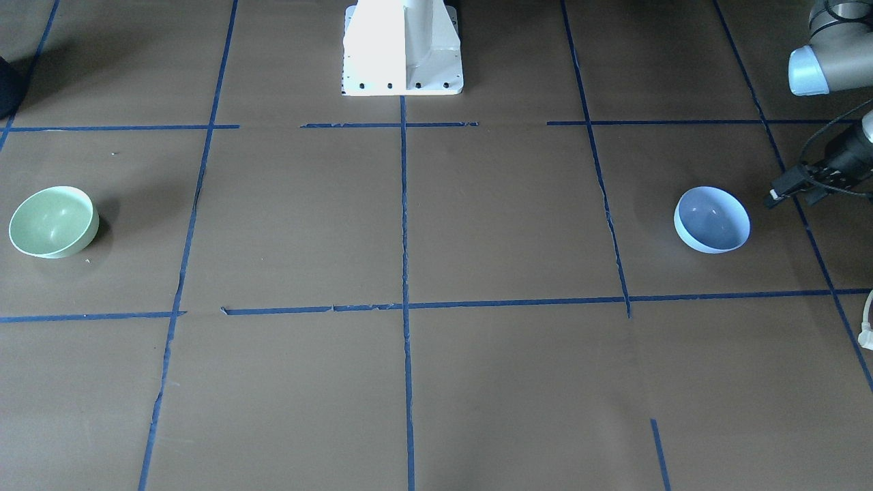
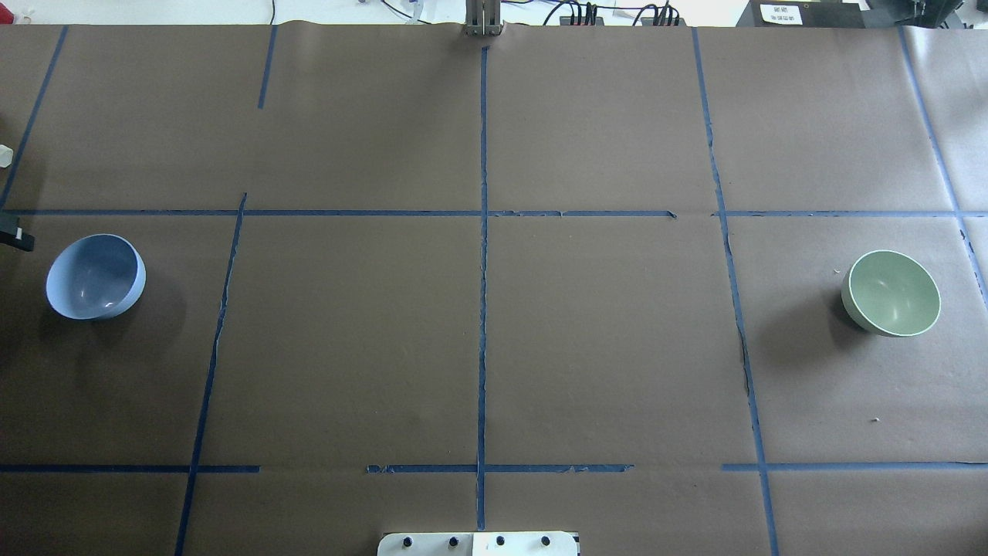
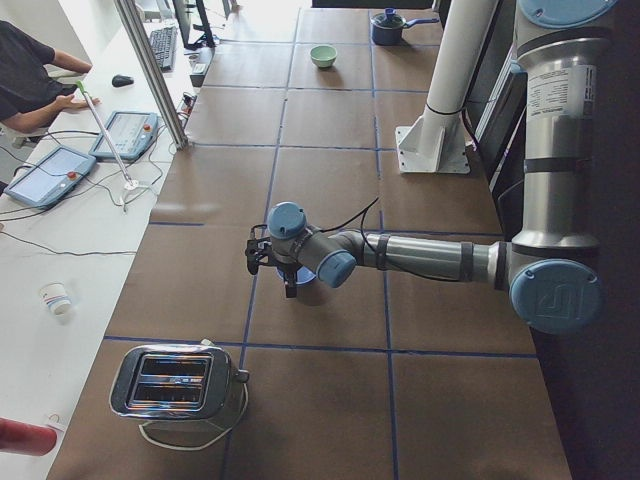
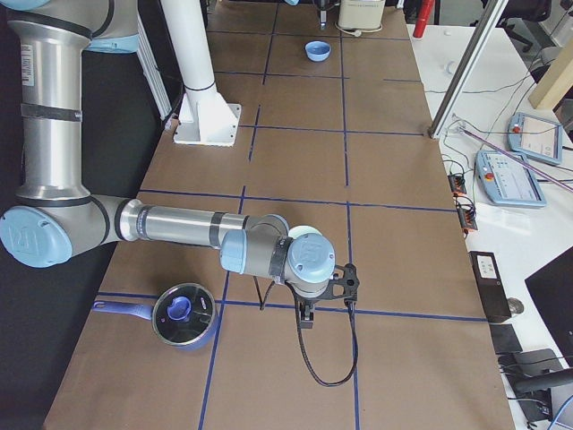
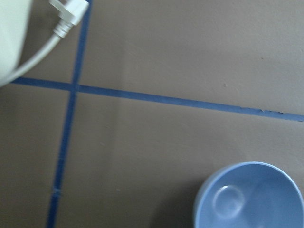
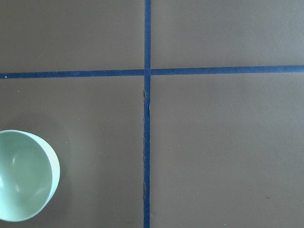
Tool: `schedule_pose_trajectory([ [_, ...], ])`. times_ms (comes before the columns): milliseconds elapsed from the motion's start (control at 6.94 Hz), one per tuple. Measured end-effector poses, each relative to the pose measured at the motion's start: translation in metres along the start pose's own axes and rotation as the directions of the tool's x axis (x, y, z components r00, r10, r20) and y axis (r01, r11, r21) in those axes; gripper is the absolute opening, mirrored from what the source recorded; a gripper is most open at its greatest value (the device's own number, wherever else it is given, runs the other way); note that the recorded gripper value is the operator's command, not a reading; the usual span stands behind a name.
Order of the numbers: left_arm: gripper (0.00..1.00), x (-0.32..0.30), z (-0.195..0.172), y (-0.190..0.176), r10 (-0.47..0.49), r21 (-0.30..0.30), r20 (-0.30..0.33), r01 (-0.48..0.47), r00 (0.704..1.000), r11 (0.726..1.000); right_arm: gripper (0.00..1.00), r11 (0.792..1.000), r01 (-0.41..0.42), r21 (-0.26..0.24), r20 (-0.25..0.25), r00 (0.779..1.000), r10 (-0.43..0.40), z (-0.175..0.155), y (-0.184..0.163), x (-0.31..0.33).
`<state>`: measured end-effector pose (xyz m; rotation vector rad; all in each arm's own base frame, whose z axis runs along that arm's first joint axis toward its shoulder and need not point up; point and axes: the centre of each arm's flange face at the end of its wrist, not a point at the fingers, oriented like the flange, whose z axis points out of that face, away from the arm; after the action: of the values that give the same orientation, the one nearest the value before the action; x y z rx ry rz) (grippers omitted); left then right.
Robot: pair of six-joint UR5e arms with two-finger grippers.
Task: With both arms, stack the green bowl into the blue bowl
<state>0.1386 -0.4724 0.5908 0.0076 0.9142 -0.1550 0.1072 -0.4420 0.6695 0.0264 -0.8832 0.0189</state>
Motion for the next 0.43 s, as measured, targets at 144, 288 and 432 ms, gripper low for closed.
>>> schedule_pose_trajectory([
  [144,1.0,0.011,0.023,0.009,0.012,-0.014,0.026,-0.011,1.0,1.0,1.0,1.0,0.001,0.0,0.0,1.0,-0.001,0.0,0.0,0.0],
  [288,0.93,0.012,0.043,0.015,0.02,-0.032,0.046,-0.019,0.999,0.999,1.0,1.0,0.001,0.0,0.0,1.0,-0.001,0.0,0.0,0.0],
  [432,0.65,0.011,0.055,0.019,0.025,-0.046,0.057,-0.023,0.998,0.999,1.0,1.0,0.002,0.0,0.0,1.0,-0.002,0.0,0.0,0.0],
])
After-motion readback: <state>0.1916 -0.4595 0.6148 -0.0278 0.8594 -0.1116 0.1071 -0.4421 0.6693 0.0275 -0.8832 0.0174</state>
